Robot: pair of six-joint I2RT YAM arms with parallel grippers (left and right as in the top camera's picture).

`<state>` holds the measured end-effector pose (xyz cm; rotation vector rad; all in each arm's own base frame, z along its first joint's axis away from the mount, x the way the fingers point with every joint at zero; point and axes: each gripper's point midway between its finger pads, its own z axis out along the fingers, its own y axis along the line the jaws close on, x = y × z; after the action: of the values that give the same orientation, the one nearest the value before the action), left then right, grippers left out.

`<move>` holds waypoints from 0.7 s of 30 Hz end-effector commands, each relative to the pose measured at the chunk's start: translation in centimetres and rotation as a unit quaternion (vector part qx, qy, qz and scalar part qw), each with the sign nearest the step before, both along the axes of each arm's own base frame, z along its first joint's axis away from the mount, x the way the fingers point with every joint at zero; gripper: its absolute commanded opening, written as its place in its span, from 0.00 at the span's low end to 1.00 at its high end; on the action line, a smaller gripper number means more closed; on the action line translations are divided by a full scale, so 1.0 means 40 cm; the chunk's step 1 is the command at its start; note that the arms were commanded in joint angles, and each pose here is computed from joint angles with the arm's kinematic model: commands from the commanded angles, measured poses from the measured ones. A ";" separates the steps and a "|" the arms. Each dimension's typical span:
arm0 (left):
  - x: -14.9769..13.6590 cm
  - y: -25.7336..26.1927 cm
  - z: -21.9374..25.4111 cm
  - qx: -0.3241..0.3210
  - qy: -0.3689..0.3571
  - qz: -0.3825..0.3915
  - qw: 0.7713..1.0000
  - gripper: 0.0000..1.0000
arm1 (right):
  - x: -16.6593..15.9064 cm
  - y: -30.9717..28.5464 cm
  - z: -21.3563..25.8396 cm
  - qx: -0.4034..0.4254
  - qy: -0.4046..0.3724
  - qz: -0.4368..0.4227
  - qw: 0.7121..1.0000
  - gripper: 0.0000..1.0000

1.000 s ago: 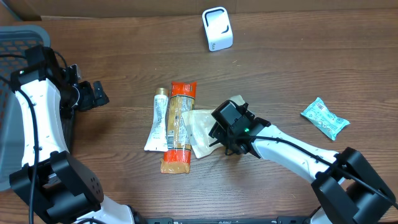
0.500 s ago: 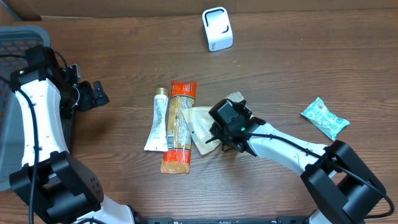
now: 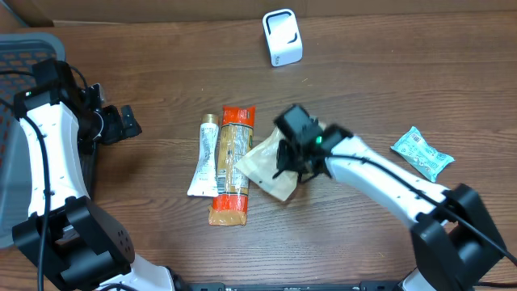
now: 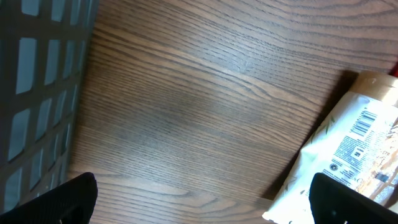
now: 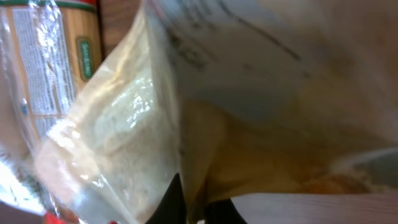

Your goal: Scan the item barcode

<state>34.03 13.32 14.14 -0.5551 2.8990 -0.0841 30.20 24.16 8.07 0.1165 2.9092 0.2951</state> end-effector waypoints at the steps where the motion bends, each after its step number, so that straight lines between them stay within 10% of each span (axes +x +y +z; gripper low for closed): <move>1: 0.006 0.008 0.003 -0.002 -0.003 0.012 1.000 1.00 | 0.077 -0.074 0.192 -0.079 -0.101 0.026 0.991 0.04; 12: 0.006 0.007 0.003 -0.002 -0.003 0.011 1.000 0.99 | 0.024 -0.414 0.261 -0.401 -0.023 0.003 0.916 0.04; 21: 0.006 0.007 0.003 -0.002 -0.003 0.011 1.000 0.99 | 0.034 -0.462 0.114 -0.443 0.107 0.067 0.887 0.04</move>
<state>34.04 13.32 14.15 -0.5550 2.8983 -0.0839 30.84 5.48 13.71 -0.0714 2.9263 -1.0279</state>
